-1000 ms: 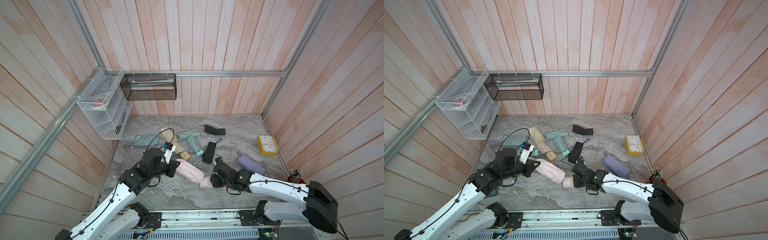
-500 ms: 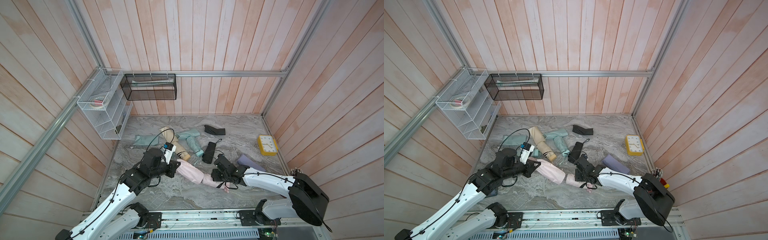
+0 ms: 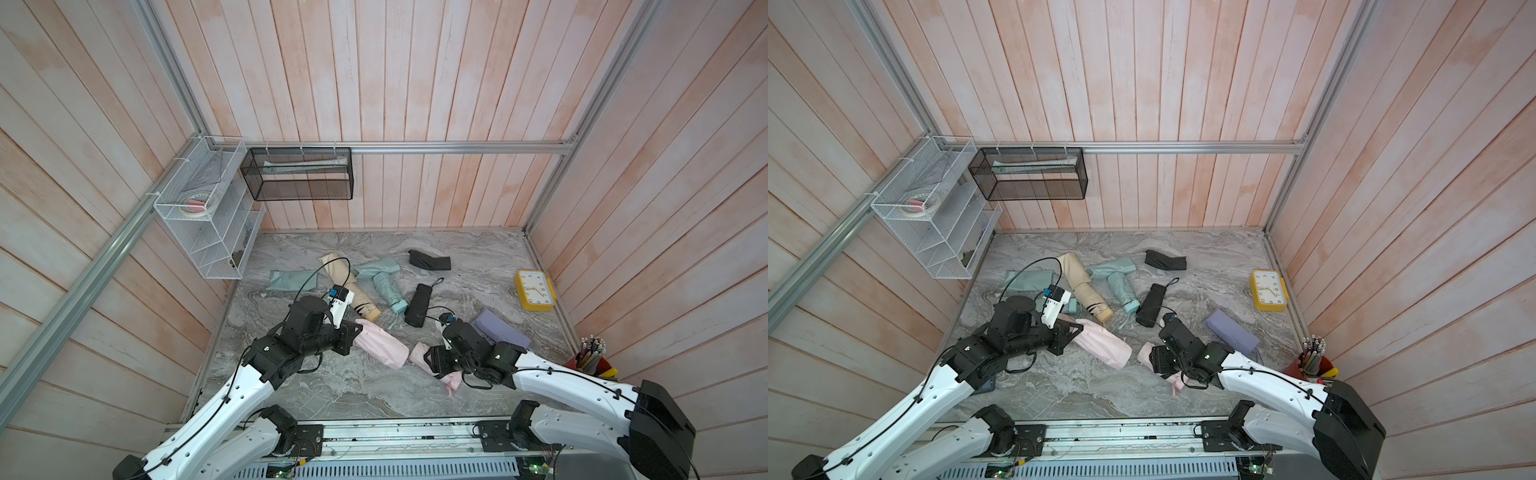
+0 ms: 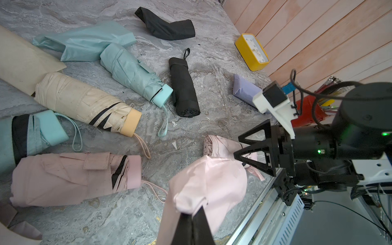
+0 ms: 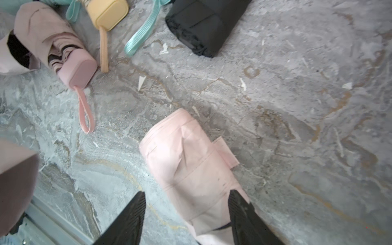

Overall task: Take umbrellas out of sleeves
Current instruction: Move the umbrella to the center of the board.

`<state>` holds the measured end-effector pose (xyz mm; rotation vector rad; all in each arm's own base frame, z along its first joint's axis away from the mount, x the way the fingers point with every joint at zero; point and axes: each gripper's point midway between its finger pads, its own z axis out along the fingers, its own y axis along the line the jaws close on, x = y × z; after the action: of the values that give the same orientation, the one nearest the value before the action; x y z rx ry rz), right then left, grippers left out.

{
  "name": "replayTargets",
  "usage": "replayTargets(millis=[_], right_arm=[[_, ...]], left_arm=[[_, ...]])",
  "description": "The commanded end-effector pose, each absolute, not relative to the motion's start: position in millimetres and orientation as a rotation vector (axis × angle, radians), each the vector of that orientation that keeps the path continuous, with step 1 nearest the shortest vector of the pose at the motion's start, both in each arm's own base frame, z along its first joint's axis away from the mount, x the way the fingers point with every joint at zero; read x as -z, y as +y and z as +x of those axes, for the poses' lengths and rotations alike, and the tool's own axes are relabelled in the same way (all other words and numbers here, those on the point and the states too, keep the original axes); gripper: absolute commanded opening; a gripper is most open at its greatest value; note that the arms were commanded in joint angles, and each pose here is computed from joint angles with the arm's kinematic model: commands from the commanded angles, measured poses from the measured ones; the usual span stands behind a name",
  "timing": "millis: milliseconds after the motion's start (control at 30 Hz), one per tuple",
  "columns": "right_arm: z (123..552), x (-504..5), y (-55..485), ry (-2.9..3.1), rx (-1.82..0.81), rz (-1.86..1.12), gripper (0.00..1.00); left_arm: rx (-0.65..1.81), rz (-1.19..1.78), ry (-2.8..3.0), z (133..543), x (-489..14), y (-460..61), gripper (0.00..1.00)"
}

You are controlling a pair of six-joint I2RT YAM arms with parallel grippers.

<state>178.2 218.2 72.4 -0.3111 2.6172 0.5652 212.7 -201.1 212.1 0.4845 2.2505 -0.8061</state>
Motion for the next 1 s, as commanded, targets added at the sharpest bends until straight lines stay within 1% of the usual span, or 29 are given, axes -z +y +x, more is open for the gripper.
replayTargets(millis=[0,133,267,567,633,667,733,767,833,933,967], right_arm=[[170.0,-60.7,220.6,2.649,-0.505,-0.411,0.73],[172.7,-45.1,219.4,2.695,-0.385,-0.450,0.77],[180.2,-38.0,215.6,2.709,-0.286,-0.452,0.77],[178.3,-23.6,212.3,2.758,-0.229,-0.442,0.77],[177.3,-21.8,210.1,2.764,-0.224,-0.430,0.75],[177.6,-21.6,208.8,2.764,-0.218,-0.423,0.73],[179.0,-22.8,204.3,2.760,-0.193,-0.393,0.65],[179.9,-24.0,202.2,2.754,-0.183,-0.381,0.59],[183.3,-29.6,197.8,2.732,-0.171,-0.342,0.44],[190.8,-39.4,188.4,2.706,-0.176,-0.258,0.36],[193.4,-42.6,185.5,2.698,-0.189,-0.225,0.35]], left_arm=[[0.826,0.497,2.231,211.5,-211.3,-202.6,0.00],[0.824,0.493,2.226,211.2,-212.7,-201.6,0.00],[0.826,0.491,2.220,210.6,-213.6,-200.9,0.00],[0.827,0.491,2.220,211.0,-212.7,-201.6,0.00],[0.828,0.492,2.222,211.0,-211.8,-201.7,0.00],[0.828,0.491,2.223,211.0,-211.8,-201.7,0.00],[0.828,0.493,2.225,211.1,-211.1,-202.0,0.00],[0.832,0.495,2.223,211.0,-211.7,-202.6,0.00],[0.834,0.495,2.224,210.7,-210.9,-202.8,0.00],[0.837,0.498,2.223,210.6,-210.8,-203.2,0.00],[0.840,0.501,2.221,210.2,-210.8,-203.5,0.00]])
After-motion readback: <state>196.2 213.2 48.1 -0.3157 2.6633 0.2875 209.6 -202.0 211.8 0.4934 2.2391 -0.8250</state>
